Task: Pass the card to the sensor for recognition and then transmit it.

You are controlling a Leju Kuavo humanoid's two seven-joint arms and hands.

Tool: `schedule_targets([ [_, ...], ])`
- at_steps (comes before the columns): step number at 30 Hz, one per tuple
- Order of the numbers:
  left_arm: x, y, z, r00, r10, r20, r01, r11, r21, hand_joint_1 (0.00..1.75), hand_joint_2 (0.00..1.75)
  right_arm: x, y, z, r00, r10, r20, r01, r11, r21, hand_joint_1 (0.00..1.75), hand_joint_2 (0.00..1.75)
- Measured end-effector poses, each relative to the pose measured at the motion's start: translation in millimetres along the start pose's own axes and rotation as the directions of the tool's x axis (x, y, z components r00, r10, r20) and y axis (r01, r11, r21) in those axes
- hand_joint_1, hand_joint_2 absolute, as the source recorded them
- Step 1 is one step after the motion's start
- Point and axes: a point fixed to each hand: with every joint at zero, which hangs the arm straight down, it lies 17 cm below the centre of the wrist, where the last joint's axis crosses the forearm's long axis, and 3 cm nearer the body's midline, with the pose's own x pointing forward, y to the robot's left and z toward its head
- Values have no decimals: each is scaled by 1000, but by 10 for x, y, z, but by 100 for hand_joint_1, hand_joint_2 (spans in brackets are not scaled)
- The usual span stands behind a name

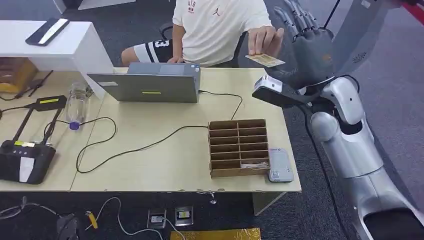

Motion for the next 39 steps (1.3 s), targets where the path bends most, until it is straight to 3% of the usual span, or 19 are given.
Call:
schedule_targets([
  [2, 3, 0, 2, 1000, 31, -4, -31, 999, 12, 0, 0, -6, 42, 37, 1000, -3, -6, 3, 1000, 11, 3, 175],
  [3, -11, 5, 3, 999, 47, -12, -46, 999, 20, 0, 0, -12, 59, 52, 1000, -4, -11, 4, 1000, 15, 73, 175],
  [4, -24, 5, 4, 998, 67, -20, -66, 997, 27, 0, 0, -21, 74, 70, 1000, -2, -16, 2, 1000, 19, 175, 175],
  [19, 94, 111, -95, 989, 142, 26, -144, 985, 98, 0, 0, -118, 119, 184, 998, -24, -53, 26, 999, 48, 175, 175],
  [39, 466, 107, -138, 975, 26, 220, -47, 994, 94, 0, 0, -139, 154, 201, 995, -71, -74, 75, 995, 63, 175, 175],
])
